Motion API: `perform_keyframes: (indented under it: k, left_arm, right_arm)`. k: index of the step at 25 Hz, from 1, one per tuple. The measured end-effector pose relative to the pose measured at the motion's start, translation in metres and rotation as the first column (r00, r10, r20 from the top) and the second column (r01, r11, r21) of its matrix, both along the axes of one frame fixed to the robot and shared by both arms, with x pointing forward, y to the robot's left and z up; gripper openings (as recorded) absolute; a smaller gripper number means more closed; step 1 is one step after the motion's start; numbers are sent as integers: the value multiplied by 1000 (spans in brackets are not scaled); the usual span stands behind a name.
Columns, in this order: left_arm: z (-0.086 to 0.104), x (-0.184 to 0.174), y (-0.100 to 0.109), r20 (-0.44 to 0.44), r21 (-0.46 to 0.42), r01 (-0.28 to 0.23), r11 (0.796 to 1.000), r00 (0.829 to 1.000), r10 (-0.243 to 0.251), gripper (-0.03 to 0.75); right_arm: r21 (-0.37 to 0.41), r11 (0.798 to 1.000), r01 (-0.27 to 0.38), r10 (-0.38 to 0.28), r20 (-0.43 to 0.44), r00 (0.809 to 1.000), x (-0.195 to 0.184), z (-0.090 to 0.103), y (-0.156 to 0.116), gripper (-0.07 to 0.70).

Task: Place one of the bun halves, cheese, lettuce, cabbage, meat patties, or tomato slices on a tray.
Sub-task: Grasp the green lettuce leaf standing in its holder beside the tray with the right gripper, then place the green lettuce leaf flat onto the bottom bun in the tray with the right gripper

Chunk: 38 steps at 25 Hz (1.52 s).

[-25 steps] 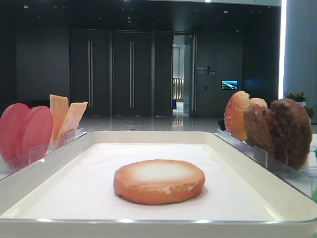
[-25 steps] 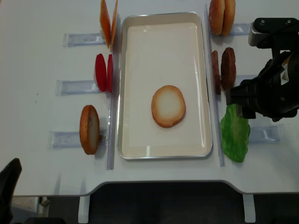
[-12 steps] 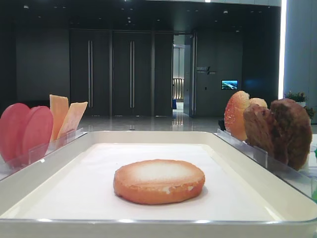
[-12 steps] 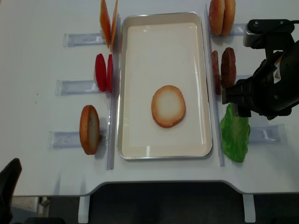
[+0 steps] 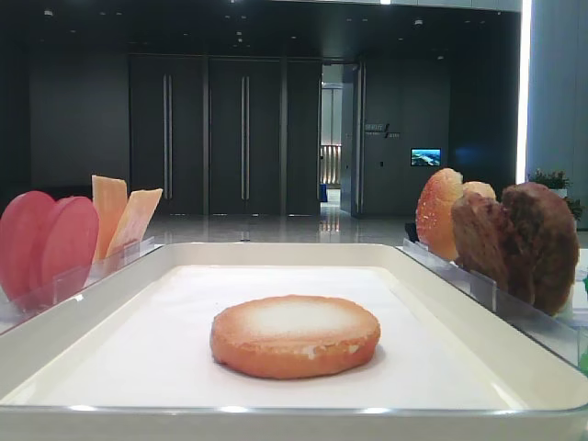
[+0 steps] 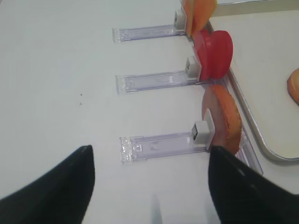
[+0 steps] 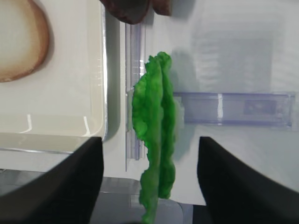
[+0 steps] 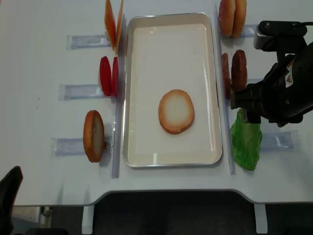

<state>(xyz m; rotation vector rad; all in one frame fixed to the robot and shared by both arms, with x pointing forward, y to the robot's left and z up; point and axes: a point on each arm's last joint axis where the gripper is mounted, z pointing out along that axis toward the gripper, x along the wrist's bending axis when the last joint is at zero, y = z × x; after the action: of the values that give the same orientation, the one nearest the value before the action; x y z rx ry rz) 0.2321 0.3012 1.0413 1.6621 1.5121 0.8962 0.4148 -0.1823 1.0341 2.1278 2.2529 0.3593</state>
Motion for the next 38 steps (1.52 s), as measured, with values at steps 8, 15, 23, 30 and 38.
perform_keyframes:
  k: [8,15,23,30,38]
  left_arm:
    - [0,0,0,0,0,0,1000,1000,0,579]
    - [0,0,0,0,0,0,1000,1000,0,579]
    - [0,0,0,0,0,0,1000,1000,0,579]
    - [0,0,0,0,0,0,1000,1000,0,579]
    - [0,0,0,0,0,0,1000,1000,0,579]
  right_arm:
    - [-2,1000,-1,1,-5,1000,0,-1,0,401]
    - [-25,1000,-1,0,-40,999,1,-11,0,296]
    - [-26,1000,-1,0,-40,999,1,-11,0,40]
    - [-28,1000,11,-13,-48,999,0,-11,0,24]
    - [-32,999,8,-10,-52,999,2,13,1,24]
